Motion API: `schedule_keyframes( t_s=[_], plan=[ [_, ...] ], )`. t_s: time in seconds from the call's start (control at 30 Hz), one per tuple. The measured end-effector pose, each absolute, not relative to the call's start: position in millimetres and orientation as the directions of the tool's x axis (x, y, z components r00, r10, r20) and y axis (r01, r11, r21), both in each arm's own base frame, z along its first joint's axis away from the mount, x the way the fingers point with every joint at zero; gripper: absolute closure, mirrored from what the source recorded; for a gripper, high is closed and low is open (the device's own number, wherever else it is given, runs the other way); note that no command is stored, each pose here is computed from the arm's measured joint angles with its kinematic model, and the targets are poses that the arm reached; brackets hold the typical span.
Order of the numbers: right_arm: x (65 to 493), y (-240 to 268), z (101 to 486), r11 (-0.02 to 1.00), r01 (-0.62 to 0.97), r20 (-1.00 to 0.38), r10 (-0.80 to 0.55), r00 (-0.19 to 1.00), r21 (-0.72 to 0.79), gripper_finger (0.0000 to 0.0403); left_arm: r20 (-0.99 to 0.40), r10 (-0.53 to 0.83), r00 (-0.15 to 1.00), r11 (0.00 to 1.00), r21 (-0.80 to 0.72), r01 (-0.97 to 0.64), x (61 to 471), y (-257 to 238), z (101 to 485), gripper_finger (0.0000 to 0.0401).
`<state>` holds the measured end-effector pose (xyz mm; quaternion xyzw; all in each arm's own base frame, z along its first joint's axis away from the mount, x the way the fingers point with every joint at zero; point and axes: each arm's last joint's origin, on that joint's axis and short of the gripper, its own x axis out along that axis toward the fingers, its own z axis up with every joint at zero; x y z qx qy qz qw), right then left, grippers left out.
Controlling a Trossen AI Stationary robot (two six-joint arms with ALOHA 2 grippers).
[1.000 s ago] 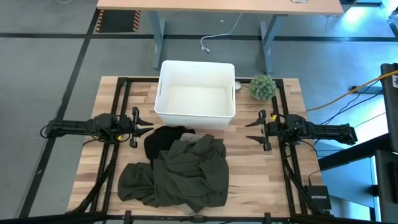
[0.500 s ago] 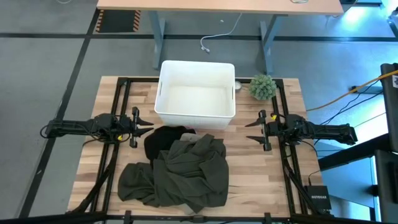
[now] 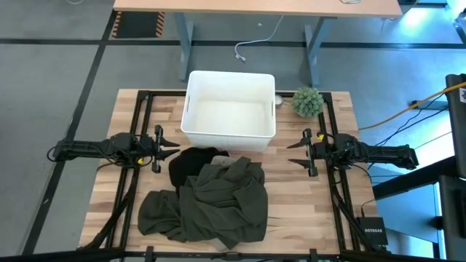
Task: Sort clothes
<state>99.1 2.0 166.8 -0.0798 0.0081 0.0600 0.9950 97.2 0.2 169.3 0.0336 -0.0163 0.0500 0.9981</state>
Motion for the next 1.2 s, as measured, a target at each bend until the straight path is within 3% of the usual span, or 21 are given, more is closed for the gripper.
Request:
schedule_keyframes(
  t_s=[0.37, 0.57, 0.73, 0.93, 1.2],
  plan=[
    [99, 2, 167, 0.98, -0.121, -0.026, 0.118, 0.993, -0.158, 0.0166, 0.036, 0.1, 0.994, 0.992, 0.069, -0.102, 97, 0, 169, 0.0325],
    [99, 2, 167, 0.98, -0.121, -0.026, 0.118, 0.993, -0.158, 0.0166, 0.068, 0.24, 0.968, 0.952, 0.178, -0.248, 96, 5, 173, 0.0325],
    [99, 2, 167, 0.98, -0.121, -0.026, 0.118, 0.993, -0.158, 0.0166, 0.066, 0.232, 0.971, 0.972, -0.05, -0.229, 96, 4, 172, 0.0325],
    [99, 2, 167, 0.98, -0.121, -0.025, 0.119, 0.993, -0.158, 0.0166, 0.092, 0.233, 0.968, 0.968, -0.12, -0.221, 96, 5, 175, 0.0325],
    [99, 2, 167, 0.98, -0.121, -0.025, 0.119, 0.993, -0.158, 0.0166, 0.136, 0.245, 0.96, 0.969, -0.001, -0.248, 96, 5, 179, 0.0325]
  ],
)
